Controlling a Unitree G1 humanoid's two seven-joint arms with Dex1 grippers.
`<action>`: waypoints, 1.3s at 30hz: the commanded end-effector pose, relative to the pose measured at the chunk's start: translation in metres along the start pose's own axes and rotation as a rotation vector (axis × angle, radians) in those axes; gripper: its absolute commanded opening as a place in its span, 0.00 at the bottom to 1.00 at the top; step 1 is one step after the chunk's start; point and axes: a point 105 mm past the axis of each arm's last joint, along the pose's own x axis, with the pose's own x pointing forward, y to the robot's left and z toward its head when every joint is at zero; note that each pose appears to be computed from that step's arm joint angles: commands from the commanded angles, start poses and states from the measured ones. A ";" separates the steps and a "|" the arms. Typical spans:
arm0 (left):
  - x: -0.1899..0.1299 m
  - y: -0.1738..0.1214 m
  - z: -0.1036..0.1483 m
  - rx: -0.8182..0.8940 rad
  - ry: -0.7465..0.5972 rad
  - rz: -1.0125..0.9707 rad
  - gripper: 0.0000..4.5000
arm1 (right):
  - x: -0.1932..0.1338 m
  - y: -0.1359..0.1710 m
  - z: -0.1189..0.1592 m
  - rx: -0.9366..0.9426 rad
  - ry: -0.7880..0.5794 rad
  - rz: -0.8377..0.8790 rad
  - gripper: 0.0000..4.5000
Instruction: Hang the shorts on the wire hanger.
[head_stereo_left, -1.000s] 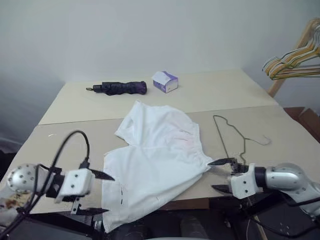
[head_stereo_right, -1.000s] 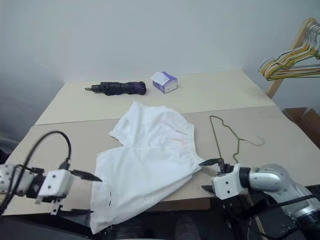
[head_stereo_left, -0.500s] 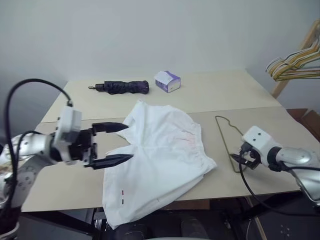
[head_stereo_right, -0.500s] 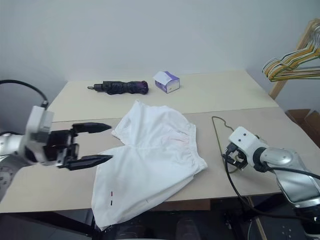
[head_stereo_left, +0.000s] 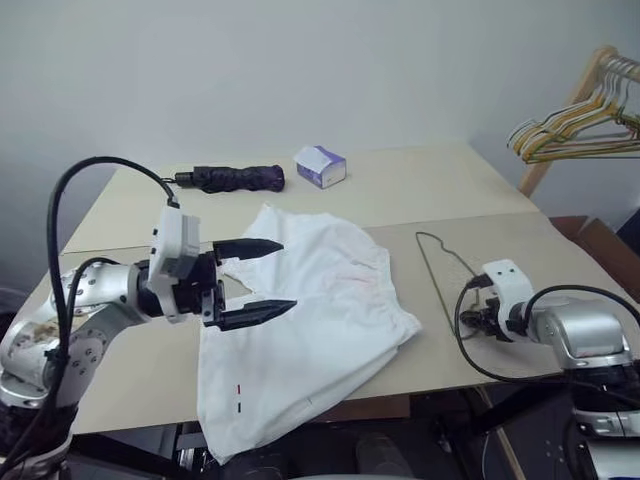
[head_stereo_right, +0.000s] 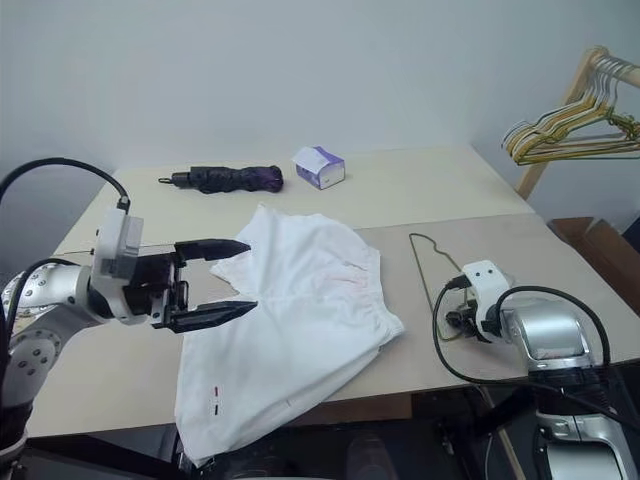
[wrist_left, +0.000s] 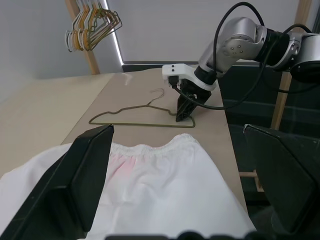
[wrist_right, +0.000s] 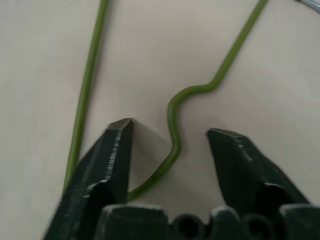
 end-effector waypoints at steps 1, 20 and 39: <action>-0.004 0.000 0.008 0.043 0.001 0.023 1.00 | 0.003 -0.008 -0.005 -0.005 0.025 -0.045 0.36; -0.005 0.046 0.021 0.080 -0.043 0.280 1.00 | -0.065 0.036 0.156 -1.170 -0.866 -0.311 0.00; -0.019 0.089 -0.008 -0.079 0.254 0.189 1.00 | -0.087 0.102 0.186 -2.099 -1.475 -0.479 0.00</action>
